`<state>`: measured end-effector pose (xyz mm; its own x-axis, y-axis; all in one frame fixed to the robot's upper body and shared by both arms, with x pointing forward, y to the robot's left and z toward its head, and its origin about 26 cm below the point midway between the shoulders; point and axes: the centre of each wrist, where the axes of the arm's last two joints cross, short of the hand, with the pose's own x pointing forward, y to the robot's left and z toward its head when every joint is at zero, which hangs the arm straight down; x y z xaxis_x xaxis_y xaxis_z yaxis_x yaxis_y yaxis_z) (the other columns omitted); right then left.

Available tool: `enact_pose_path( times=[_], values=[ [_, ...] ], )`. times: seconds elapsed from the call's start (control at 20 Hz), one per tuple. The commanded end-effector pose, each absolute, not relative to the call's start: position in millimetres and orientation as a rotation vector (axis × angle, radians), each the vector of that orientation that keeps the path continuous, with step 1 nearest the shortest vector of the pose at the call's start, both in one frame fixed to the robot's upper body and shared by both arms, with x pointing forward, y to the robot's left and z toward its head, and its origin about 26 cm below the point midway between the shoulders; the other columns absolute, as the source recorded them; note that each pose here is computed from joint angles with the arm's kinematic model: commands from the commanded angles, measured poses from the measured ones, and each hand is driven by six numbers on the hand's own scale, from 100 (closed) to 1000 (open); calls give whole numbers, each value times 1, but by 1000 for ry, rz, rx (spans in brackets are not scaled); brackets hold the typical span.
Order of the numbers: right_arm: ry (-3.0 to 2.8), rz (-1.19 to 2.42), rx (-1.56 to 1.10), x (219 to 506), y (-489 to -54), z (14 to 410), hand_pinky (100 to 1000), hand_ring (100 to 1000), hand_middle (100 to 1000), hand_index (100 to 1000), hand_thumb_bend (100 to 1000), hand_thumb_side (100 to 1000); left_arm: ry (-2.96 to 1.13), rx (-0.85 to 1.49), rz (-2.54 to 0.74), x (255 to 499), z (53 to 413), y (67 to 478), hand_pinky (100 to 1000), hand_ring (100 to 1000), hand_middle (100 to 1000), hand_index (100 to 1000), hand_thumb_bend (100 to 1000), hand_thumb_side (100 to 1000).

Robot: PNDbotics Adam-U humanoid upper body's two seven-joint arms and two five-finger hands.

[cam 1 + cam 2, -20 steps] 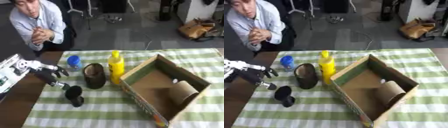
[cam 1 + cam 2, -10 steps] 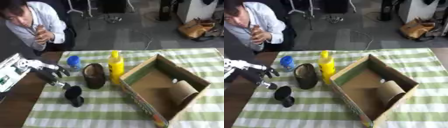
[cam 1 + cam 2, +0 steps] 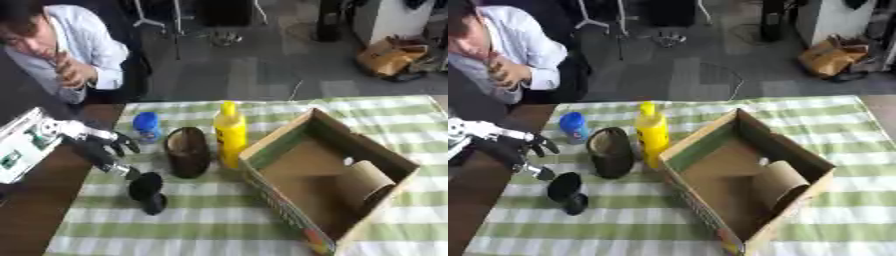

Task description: Pick up objects on the table and place them in the box.

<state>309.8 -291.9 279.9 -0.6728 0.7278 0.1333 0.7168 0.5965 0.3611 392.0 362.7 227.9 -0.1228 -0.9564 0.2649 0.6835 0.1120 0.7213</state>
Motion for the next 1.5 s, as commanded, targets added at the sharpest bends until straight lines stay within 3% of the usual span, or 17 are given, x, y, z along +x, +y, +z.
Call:
enact_pose_path(
  times=[0.05, 0.1, 0.3, 1.5],
  values=[
    [2759, 620, 1224, 306, -291, 287, 831, 802, 652, 590, 100, 1000, -886, 424, -1472, 392, 238, 366, 797, 951, 1000, 1000, 631, 644],
    [2759, 620, 1224, 306, -291, 288, 831, 801, 649, 587, 100, 1000, -885, 417, -1477, 392, 236, 365, 817, 967, 1000, 1000, 673, 648],
    [2757, 622, 1224, 306, -292, 288, 830, 800, 646, 583, 100, 1000, -880, 406, -1497, 394, 231, 363, 845, 977, 1000, 1000, 705, 643],
    [2767, 638, 1220, 305, -292, 286, 829, 798, 641, 571, 100, 1000, -804, 398, -1503, 412, 202, 356, 861, 979, 1000, 1000, 689, 670]
  ],
)
